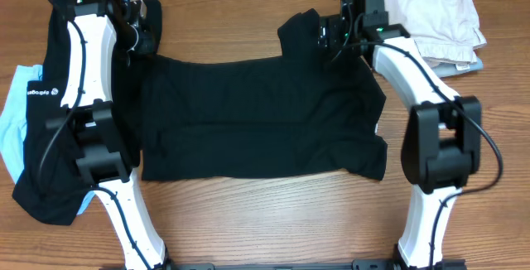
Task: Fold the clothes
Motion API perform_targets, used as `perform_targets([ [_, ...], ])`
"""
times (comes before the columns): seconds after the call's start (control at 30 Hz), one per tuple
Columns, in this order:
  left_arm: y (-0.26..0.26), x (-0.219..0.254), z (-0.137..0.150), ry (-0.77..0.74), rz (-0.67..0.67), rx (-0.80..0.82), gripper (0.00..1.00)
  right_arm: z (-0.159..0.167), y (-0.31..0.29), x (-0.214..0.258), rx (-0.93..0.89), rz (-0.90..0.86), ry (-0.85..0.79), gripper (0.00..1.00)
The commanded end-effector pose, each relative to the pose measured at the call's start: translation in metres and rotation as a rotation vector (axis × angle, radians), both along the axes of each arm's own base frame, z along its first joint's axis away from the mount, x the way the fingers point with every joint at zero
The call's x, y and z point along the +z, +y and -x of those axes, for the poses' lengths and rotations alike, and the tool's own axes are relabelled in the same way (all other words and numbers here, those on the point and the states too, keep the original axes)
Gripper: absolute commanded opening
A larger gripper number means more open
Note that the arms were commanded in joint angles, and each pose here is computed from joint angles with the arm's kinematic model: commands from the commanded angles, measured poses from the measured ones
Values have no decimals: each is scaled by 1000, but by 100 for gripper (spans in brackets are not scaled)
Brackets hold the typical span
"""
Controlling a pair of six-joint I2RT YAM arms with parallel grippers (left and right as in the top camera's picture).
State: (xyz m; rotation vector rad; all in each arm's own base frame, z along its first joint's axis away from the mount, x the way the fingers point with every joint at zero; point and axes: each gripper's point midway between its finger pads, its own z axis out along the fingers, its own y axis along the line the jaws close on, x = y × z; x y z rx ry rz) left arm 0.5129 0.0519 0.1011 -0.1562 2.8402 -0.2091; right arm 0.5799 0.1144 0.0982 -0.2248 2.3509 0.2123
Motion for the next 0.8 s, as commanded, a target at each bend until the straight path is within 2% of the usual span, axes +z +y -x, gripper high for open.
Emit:
perform_targets([
  [0.0, -10, 6, -4, -14, 12, -7, 4, -11, -4, -29, -15, 23, 2, 91],
  [0.13, -13, 6, -5, -16, 13, -12, 4, -22, -2, -55, -15, 20, -17, 91],
  [0.3, -12, 6, -5, -16, 9, -11, 4, -31, -1, -66, -20, 10, -48, 91],
  [0.37, -12, 6, -5, -16, 9, -11, 4, -31, -1, -68, -21, 9, -45, 84],
  [0.43, -12, 6, -6, -18, 12, 0, 5, -29, -1, -70, -34, -1, -28, 69],
  [0.5, -12, 6, -7, -18, 18, 17, 4, -25, -2, -74, -66, -28, 5, 61],
  [0.57, -12, 6, -7, -16, 21, 28, 4, -21, -5, -79, -101, -52, 38, 58],
  [0.77, -12, 6, -6, -15, 21, 27, 4, -17, -9, -83, -111, -50, 63, 60],
])
